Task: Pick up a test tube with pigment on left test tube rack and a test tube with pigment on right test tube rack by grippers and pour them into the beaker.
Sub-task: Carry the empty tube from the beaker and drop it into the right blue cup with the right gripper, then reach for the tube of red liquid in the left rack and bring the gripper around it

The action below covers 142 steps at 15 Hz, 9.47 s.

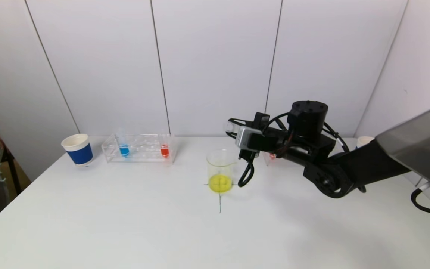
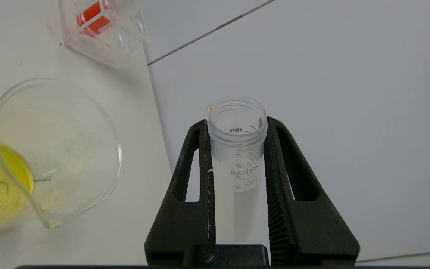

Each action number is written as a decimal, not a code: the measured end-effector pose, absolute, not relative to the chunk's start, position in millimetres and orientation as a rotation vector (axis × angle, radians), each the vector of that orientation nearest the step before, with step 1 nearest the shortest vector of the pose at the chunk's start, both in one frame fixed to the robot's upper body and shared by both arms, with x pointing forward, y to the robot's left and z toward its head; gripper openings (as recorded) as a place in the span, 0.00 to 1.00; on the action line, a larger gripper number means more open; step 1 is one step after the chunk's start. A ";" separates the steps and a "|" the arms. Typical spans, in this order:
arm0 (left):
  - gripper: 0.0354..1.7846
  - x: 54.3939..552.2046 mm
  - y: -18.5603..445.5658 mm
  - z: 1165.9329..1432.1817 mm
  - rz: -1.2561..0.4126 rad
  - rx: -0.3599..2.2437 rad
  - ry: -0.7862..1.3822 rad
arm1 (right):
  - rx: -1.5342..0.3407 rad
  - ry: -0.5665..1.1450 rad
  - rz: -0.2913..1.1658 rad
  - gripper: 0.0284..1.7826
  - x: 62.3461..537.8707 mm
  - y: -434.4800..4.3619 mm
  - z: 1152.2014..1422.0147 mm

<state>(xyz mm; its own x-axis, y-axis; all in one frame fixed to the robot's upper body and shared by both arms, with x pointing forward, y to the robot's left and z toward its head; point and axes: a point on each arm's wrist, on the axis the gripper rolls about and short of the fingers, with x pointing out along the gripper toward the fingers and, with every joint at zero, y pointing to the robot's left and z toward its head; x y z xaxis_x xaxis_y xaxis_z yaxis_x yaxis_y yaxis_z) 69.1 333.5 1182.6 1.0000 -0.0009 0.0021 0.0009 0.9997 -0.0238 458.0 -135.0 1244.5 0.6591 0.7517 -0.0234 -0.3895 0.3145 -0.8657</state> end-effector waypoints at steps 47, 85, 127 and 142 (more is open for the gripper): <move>0.99 69.1 333.5 1182.6 0.000 -0.024 -0.002 | -0.043 0.073 -0.256 0.24 458.4 -384.5 1386.9; 0.99 69.1 333.5 1182.6 0.000 -0.024 -0.002 | 0.048 0.189 -0.276 0.24 510.2 -450.4 1234.5; 0.99 69.1 333.5 1182.6 0.000 -0.024 -0.002 | 0.073 0.236 -0.281 0.94 498.6 -454.1 1204.7; 0.99 69.1 333.5 1182.6 0.000 -0.024 -0.002 | 0.046 0.087 -0.119 0.99 420.2 -375.3 1294.6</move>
<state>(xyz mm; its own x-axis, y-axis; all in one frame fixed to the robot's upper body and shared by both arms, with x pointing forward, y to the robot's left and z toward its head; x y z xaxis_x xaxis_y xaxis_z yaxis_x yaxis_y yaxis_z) 69.1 333.5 1182.6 1.0000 0.0000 0.0021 0.0001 0.9997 -0.0240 420.2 -375.3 1294.6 0.9892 -0.1165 -0.0892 0.1205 0.9919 0.0407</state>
